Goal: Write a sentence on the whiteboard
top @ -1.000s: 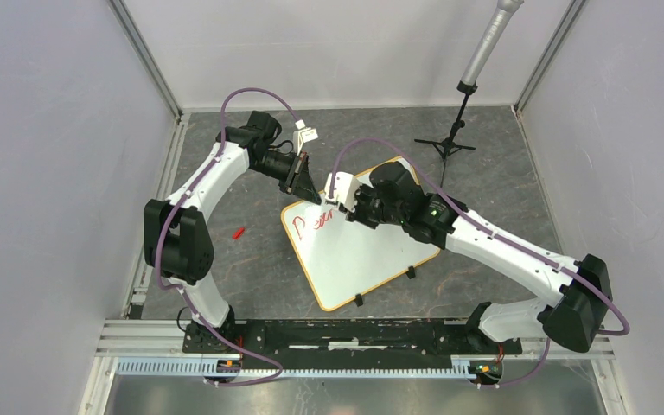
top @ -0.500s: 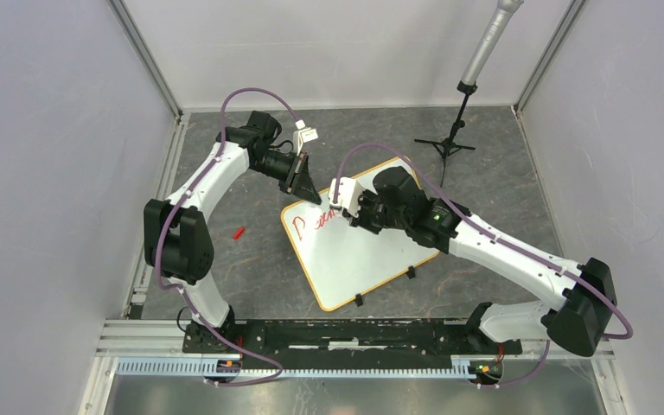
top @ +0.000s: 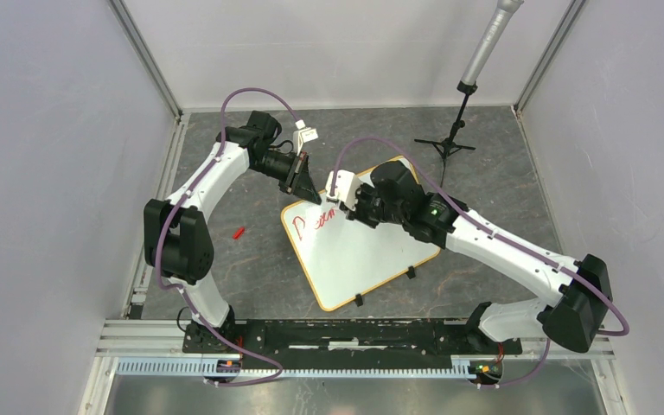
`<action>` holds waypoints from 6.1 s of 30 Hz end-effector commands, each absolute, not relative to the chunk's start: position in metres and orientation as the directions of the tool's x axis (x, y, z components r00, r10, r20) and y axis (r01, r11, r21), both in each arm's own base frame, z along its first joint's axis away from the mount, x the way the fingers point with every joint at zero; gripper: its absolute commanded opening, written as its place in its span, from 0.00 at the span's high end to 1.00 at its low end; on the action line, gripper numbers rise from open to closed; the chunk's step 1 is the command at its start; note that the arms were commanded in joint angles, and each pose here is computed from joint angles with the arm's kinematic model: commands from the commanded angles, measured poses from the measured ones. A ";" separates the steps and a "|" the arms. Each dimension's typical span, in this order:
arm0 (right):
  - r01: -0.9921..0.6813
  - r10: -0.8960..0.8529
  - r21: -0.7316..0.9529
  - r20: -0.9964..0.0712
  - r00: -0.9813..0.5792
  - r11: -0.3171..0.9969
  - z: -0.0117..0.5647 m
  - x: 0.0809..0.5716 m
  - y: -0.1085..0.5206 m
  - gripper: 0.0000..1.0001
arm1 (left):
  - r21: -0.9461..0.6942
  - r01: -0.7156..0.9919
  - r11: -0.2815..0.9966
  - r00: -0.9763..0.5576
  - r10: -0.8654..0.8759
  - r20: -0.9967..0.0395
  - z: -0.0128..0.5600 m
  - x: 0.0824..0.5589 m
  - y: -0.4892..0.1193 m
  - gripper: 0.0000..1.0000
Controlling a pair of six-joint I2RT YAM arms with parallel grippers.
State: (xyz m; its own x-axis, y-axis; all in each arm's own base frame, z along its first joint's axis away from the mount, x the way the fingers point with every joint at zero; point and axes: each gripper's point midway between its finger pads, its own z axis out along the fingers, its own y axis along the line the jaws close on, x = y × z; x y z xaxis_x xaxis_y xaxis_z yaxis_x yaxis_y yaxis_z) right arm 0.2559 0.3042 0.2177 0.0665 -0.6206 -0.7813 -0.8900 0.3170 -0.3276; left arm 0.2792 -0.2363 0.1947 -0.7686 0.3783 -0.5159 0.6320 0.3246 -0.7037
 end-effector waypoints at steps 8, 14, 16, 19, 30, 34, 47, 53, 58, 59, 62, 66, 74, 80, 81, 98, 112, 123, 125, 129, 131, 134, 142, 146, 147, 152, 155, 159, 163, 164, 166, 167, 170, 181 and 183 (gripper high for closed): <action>-0.853 -0.621 -0.366 -0.781 0.064 0.373 0.228 0.270 0.292 1.00 | -0.697 0.650 0.301 -0.743 0.445 -0.501 0.181 0.269 -0.246 0.97; -0.858 -0.626 -0.359 -0.778 0.057 0.368 0.222 0.265 0.287 1.00 | -0.697 0.650 0.302 -0.743 0.446 -0.499 0.180 0.269 -0.246 0.98; -0.867 -0.624 -0.347 -0.779 0.053 0.358 0.218 0.262 0.287 1.00 | -0.697 0.650 0.302 -0.743 0.445 -0.500 0.181 0.269 -0.246 0.98; -0.888 -0.627 -0.316 -0.778 0.041 0.334 0.208 0.254 0.289 1.00 | -0.695 0.652 0.303 -0.741 0.445 -0.502 0.181 0.269 -0.246 0.98; -0.899 -0.632 -0.314 -0.773 0.056 0.305 0.207 0.245 0.291 1.00 | -0.695 0.653 0.301 -0.740 0.449 -0.501 0.181 0.268 -0.246 0.97; -0.885 -0.616 -0.336 -0.784 0.075 0.321 0.224 0.250 0.292 1.00 | -0.695 0.653 0.301 -0.740 0.448 -0.502 0.181 0.268 -0.246 0.98; -0.851 -0.594 -0.375 -0.799 0.096 0.366 0.256 0.267 0.288 1.00 | -0.693 0.657 0.298 -0.737 0.449 -0.505 0.182 0.267 -0.247 0.98; -0.860 -0.601 -0.366 -0.794 0.091 0.354 0.248 0.265 0.289 1.00 | -0.691 0.658 0.299 -0.736 0.450 -0.506 0.182 0.267 -0.247 0.98; -0.867 -0.614 -0.357 -0.786 0.077 0.348 0.236 0.265 0.289 1.00 | -0.692 0.657 0.299 -0.736 0.450 -0.505 0.182 0.267 -0.247 0.98; -0.866 -0.616 -0.359 -0.784 0.076 0.349 0.235 0.266 0.289 1.00 | -0.692 0.658 0.299 -0.736 0.450 -0.505 0.182 0.267 -0.247 0.98; -0.866 -0.619 -0.360 -0.782 0.076 0.348 0.233 0.267 0.290 1.00 | -0.691 0.658 0.299 -0.735 0.451 -0.506 0.182 0.268 -0.247 0.98; -0.858 -0.631 -0.374 -0.772 0.076 0.353 0.231 0.271 0.290 1.00 | -0.693 0.656 0.299 -0.737 0.452 -0.503 0.180 0.267 -0.247 0.98; -0.851 -0.633 -0.380 -0.771 0.073 0.364 0.230 0.277 0.292 1.00 | -0.692 0.656 0.301 -0.737 0.452 -0.502 0.180 0.268 -0.246 0.98; -0.866 -0.625 -0.361 -0.777 0.074 0.345 0.227 0.273 0.296 1.00 | -0.690 0.658 0.301 -0.736 0.452 -0.505 0.181 0.267 -0.246 0.98; -0.870 -0.627 -0.357 -0.776 0.072 0.341 0.225 0.272 0.296 1.00 | -0.690 0.658 0.301 -0.736 0.453 -0.504 0.180 0.267 -0.247 0.98; -0.886 -0.658 -0.353 -0.749 0.076 0.300 0.205 0.259 0.285 1.00 | -0.691 0.656 0.304 -0.737 0.455 -0.500 0.179 0.267 -0.246 0.98; -0.875 -0.673 -0.357 -0.738 0.049 0.328 0.202 0.262 0.268 1.00 | -0.692 0.654 0.306 -0.739 0.453 -0.498 0.178 0.268 -0.247 0.98; -0.916 -0.645 -0.282 -0.764 0.035 0.284 0.197 0.246 0.284 1.00 | -0.691 0.655 0.305 -0.738 0.454 -0.500 0.179 0.268 -0.247 0.98; -0.919 -0.642 -0.285 -0.765 0.047 0.272 0.200 0.245 0.290 1.00 | -0.689 0.658 0.305 -0.736 0.454 -0.503 0.180 0.268 -0.247 0.98; -0.920 -0.621 -0.291 -0.780 0.071 0.261 0.214 0.245 0.302 1.00 | -0.685 0.661 0.305 -0.734 0.454 -0.506 0.180 0.267 -0.246 0.97; -0.922 -0.604 -0.292 -0.793 0.083 0.256 0.226 0.245 0.306 1.00 | -0.684 0.663 0.304 -0.732 0.454 -0.507 0.181 0.267 -0.246 0.98; -0.923 -0.576 -0.297 -0.810 0.109 0.245 0.244 0.242 0.309 1.00 | -0.683 0.664 0.303 -0.731 0.455 -0.509 0.180 0.268 -0.246 0.98; -0.916 -0.558 -0.296 -0.824 0.101 0.271 0.262 0.241 0.289 1.00 | -0.683 0.667 0.298 -0.728 0.457 -0.512 0.180 0.268 -0.246 0.98; -0.904 -0.556 -0.285 -0.829 0.065 0.320 0.257 0.252 0.268 1.00 | -0.681 0.670 0.298 -0.725 0.458 -0.513 0.180 0.268 -0.246 0.98; -0.901 -0.555 -0.284 -0.830 0.059 0.329 0.256 0.255 0.264 1.00 | -0.680 0.670 0.298 -0.725 0.459 -0.513 0.180 0.268 -0.247 0.98; -0.885 -0.558 -0.297 -0.828 0.052 0.358 0.253 0.266 0.252 1.00 | -0.680 0.670 0.297 -0.724 0.461 -0.513 0.180 0.267 -0.247 0.98; -0.885 -0.551 -0.301 -0.832 0.060 0.357 0.256 0.268 0.255 1.00 | -0.680 0.670 0.297 -0.724 0.464 -0.511 0.179 0.267 -0.248 0.98; -0.882 -0.548 -0.305 -0.834 0.066 0.358 0.258 0.271 0.257 1.00 | -0.680 0.670 0.298 -0.724 0.464 -0.511 0.179 0.267 -0.248 0.98; -0.882 -0.563 -0.302 -0.825 0.051 0.363 0.251 0.275 0.258 1.00 | -0.677 0.674 0.297 -0.721 0.465 -0.513 0.179 0.267 -0.248 0.98; -0.878 -0.570 -0.305 -0.821 0.046 0.368 0.249 0.277 0.257 1.00 | -0.676 0.674 0.297 -0.721 0.465 -0.514 0.179 0.267 -0.248 0.98; -0.875 -0.584 -0.309 -0.811 0.038 0.372 0.244 0.280 0.255 1.00 | -0.677 0.673 0.299 -0.722 0.466 -0.512 0.178 0.267 -0.247 0.97; -0.874 -0.587 -0.311 -0.809 0.037 0.374 0.243 0.281 0.255 1.00 | -0.677 0.672 0.299 -0.722 0.466 -0.511 0.178 0.267 -0.247 0.98; -0.869 -0.586 -0.318 -0.809 0.041 0.378 0.242 0.282 0.255 1.00 | -0.678 0.672 0.299 -0.722 0.467 -0.511 0.178 0.267 -0.248 0.98; -0.860 -0.587 -0.327 -0.808 0.039 0.392 0.240 0.291 0.258 1.00 | -0.678 0.671 0.301 -0.723 0.469 -0.507 0.176 0.267 -0.248 0.98; -0.858 -0.592 -0.328 -0.805 0.036 0.395 0.239 0.292 0.257 1.00 | -0.677 0.672 0.299 -0.722 0.469 -0.509 0.176 0.267 -0.248 0.98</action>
State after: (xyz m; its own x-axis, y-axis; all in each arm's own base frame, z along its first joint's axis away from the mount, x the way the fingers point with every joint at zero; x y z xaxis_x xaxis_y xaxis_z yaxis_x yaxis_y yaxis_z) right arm 0.2816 0.2551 0.2347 0.0189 -0.5960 -0.8028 -0.8762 0.3768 -0.3004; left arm 0.2766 -0.2427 0.1944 -0.7445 0.4026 -0.5325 0.6577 0.3051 -0.6888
